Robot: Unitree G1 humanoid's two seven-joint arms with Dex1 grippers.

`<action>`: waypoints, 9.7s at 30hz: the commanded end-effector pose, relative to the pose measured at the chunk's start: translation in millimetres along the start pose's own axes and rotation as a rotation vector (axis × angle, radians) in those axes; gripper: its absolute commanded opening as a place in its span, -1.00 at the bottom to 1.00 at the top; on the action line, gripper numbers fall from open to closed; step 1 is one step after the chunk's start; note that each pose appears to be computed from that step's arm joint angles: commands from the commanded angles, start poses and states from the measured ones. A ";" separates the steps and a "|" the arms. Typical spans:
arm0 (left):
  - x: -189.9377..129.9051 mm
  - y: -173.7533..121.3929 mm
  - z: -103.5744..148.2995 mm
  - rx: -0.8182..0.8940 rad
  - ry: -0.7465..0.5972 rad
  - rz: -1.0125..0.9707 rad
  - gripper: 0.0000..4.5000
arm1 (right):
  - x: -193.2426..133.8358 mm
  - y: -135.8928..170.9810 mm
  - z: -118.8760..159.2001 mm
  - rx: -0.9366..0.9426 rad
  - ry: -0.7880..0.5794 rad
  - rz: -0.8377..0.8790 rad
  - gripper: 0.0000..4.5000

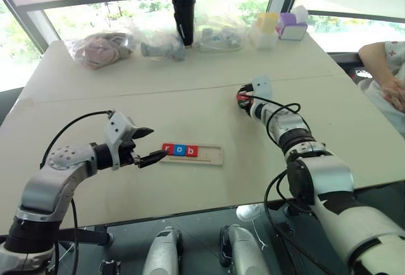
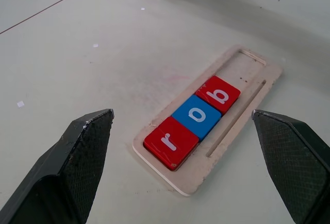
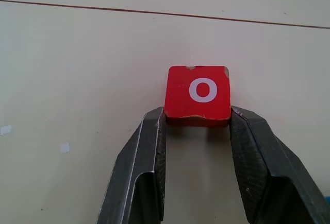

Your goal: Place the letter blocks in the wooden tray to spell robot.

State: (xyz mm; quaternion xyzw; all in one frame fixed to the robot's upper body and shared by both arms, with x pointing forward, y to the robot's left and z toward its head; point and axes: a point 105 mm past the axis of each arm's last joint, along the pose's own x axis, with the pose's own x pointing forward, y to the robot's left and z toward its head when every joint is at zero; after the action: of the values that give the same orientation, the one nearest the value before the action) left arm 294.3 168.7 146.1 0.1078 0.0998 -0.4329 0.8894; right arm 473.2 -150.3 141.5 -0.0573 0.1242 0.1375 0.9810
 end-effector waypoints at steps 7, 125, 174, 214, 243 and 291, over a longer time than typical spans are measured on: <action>0.4 -5.9 15.2 0.043 -0.030 -0.059 1.00 | -115.0 -11.9 15.0 0.081 -0.077 -0.075 -0.49; -1.0 -2.0 16.5 0.067 0.025 -0.078 1.00 | -141.3 27.6 -29.6 -0.415 -0.007 0.790 -0.49; -1.3 -4.9 11.0 0.050 0.019 -0.022 1.00 | -79.7 13.1 54.3 -0.279 -0.213 0.457 0.98; 1.1 -1.8 -1.4 0.044 0.014 -0.019 1.00 | -78.9 105.3 -37.2 -0.483 -0.139 0.623 0.98; -15.8 -24.9 46.6 0.136 0.033 -0.256 1.00 | -29.1 -53.5 -25.1 0.068 -0.006 -0.064 0.98; -5.6 -21.0 15.1 0.128 0.123 -0.274 1.00 | -181.5 23.3 -46.1 -0.369 0.076 0.482 0.98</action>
State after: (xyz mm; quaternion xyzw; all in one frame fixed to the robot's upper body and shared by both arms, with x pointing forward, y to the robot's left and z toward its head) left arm 274.7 158.1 154.2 0.1660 0.1545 -0.5442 0.8077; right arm 287.5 -179.2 134.7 -0.1972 0.1759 0.3332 0.9051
